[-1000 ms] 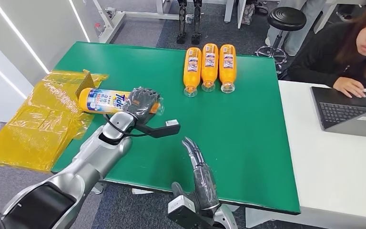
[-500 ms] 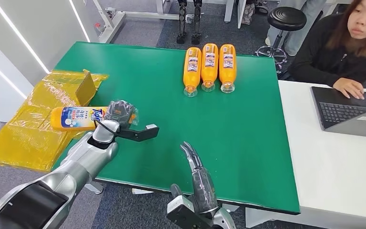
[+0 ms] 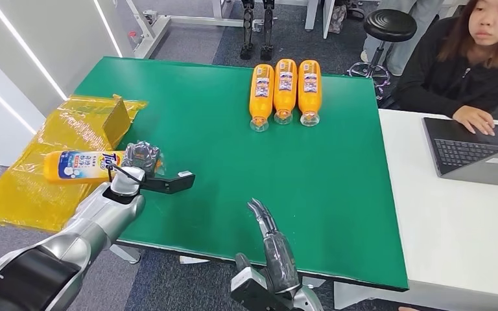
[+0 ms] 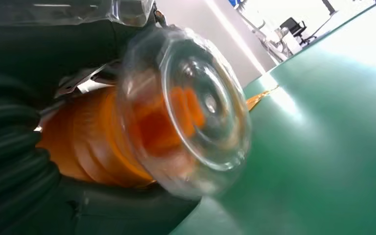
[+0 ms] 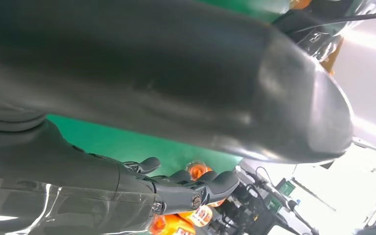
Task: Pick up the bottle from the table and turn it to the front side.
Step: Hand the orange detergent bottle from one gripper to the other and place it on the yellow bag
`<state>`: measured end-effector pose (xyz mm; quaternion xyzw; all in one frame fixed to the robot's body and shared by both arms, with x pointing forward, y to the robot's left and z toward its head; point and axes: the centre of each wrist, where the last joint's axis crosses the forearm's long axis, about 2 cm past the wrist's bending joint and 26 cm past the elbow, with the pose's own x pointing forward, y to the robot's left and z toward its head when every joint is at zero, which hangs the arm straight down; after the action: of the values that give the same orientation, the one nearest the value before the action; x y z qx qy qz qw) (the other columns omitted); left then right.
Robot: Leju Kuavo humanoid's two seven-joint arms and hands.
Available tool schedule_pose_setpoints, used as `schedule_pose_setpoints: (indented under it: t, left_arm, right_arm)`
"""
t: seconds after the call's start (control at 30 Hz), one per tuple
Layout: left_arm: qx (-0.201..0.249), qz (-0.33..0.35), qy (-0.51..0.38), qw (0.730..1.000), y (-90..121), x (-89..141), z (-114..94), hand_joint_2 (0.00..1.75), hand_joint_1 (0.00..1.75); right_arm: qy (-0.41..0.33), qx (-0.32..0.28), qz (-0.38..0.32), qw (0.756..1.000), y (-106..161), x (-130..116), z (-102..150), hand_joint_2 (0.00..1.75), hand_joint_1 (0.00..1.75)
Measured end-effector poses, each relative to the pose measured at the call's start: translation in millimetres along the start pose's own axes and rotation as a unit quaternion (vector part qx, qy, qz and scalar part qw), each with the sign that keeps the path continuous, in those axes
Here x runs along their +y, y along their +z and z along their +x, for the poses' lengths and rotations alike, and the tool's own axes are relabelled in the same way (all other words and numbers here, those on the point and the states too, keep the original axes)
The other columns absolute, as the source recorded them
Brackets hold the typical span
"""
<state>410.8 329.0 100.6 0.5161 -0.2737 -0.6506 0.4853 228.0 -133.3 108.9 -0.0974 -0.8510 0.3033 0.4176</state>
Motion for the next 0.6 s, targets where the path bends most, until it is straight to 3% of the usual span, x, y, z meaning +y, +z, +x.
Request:
schedule_pose_setpoints:
  t: [0.6]
  left_arm:
    - [-0.007, 0.038, -0.033, 0.999, -5, 21, -1, 1.75, 0.0]
  right_arm:
    - [-0.007, 0.014, -0.003, 1.0, 13, -7, -2, 0.0, 0.0]
